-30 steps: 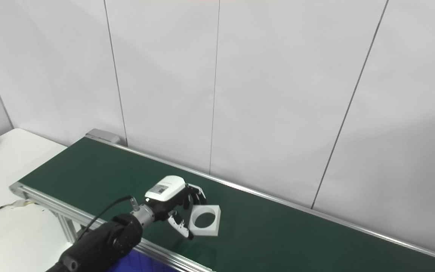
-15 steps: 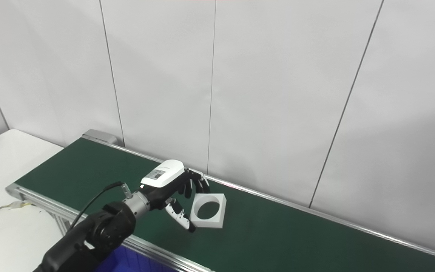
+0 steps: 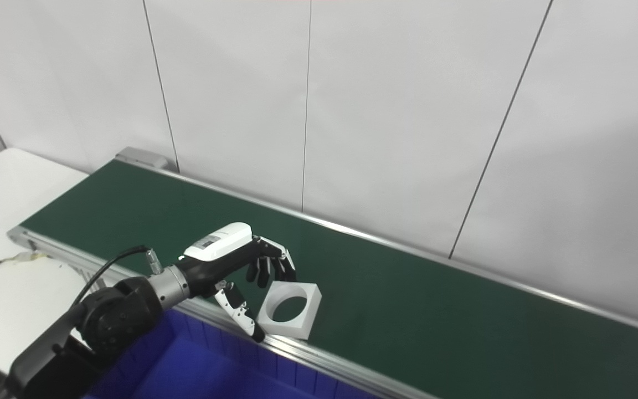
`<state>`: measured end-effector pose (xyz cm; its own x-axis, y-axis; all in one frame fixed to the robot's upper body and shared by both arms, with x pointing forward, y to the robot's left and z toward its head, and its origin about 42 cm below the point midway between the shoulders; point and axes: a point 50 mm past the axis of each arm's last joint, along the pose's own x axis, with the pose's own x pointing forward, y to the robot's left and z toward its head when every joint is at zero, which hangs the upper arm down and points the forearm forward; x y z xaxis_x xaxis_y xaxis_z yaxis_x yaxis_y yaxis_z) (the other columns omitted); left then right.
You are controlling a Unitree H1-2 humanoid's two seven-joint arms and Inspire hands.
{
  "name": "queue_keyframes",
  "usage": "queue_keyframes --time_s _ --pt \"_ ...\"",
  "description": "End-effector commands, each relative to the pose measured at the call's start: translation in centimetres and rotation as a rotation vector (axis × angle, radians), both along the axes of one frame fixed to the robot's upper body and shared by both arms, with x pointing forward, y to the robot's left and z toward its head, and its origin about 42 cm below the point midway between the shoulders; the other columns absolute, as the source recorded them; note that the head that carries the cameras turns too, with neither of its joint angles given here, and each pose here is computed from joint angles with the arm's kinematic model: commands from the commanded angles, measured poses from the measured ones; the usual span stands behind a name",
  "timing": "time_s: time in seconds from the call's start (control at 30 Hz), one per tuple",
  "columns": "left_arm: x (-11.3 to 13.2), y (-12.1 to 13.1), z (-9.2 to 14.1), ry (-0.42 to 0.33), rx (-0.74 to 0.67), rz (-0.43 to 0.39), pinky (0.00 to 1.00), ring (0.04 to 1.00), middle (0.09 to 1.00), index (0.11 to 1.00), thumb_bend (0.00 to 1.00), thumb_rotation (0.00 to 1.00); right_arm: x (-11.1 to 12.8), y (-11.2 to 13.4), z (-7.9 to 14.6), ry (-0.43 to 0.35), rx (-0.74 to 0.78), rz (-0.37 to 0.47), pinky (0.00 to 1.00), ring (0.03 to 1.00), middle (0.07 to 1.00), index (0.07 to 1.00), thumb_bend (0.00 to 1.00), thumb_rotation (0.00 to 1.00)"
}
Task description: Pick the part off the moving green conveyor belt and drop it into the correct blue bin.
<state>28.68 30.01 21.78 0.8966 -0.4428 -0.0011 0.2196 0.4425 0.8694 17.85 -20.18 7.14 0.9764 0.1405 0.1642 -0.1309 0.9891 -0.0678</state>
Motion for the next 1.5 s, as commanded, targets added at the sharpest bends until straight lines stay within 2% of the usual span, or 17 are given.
queue_keyframes --time_s 0.0,0.23,0.53,0.7,0.8,0.97,1.17,1.27,1.37,1.47 --pt "-0.5 0.5 1.8 -0.050 0.012 -0.011 0.35 0.413 0.476 0.499 0.50 0.00 0.8 -0.2 1.8 -0.078 -0.002 0.001 0.82 0.858 0.882 0.946 0.63 0.74" --pt "-1.8 0.8 0.3 0.006 -0.024 0.018 0.35 0.388 0.447 0.518 0.50 0.00 1.7 -1.4 3.4 -0.101 -0.020 -0.007 0.78 0.829 0.859 0.915 0.64 0.68" --pt "-3.2 1.8 -3.2 0.076 0.040 0.130 0.36 0.391 0.450 0.513 0.50 0.00 2.2 -2.8 4.8 -0.108 -0.050 -0.016 0.73 0.788 0.817 0.881 0.69 0.62" --pt "-3.5 2.0 -4.7 0.093 0.035 0.137 0.37 0.393 0.447 0.511 0.50 0.00 2.3 -2.9 4.9 -0.102 -0.051 -0.016 0.72 0.777 0.806 0.869 0.68 0.58" --pt "-3.5 1.7 -5.8 0.092 0.002 0.120 0.34 0.375 0.450 0.516 0.50 0.00 2.2 -2.9 4.9 -0.100 -0.060 -0.017 0.71 0.772 0.802 0.867 0.69 0.59" --pt "-2.8 0.0 -8.2 0.087 -0.064 0.105 0.38 0.390 0.466 0.503 0.50 0.00 2.1 -2.8 4.8 -0.099 -0.054 -0.017 0.70 0.764 0.793 0.857 0.70 0.58" --pt "-1.0 -3.3 -11.5 0.154 -0.105 0.073 0.40 0.403 0.487 0.499 0.50 0.00 2.0 -2.8 4.9 -0.099 -0.055 -0.014 0.70 0.763 0.792 0.853 0.72 0.59" --pt "0.5 -5.1 -13.3 0.173 -0.032 0.054 0.42 0.419 0.478 0.508 0.50 0.00 1.9 -2.9 4.9 -0.099 -0.054 -0.005 0.70 0.766 0.795 0.852 0.71 0.58" --pt "1.8 -6.2 -15.3 0.194 -0.008 0.021 0.35 0.398 0.458 0.516 0.50 0.00 1.9 -2.9 5.0 -0.096 -0.048 0.001 0.70 0.768 0.798 0.854 0.71 0.59" --pt "2.7 -6.9 -16.8 0.226 0.035 -0.006 0.34 0.395 0.460 0.517 0.50 0.00 1.8 -2.8 5.1 -0.092 -0.047 0.002 0.71 0.772 0.799 0.856 0.72 0.60"
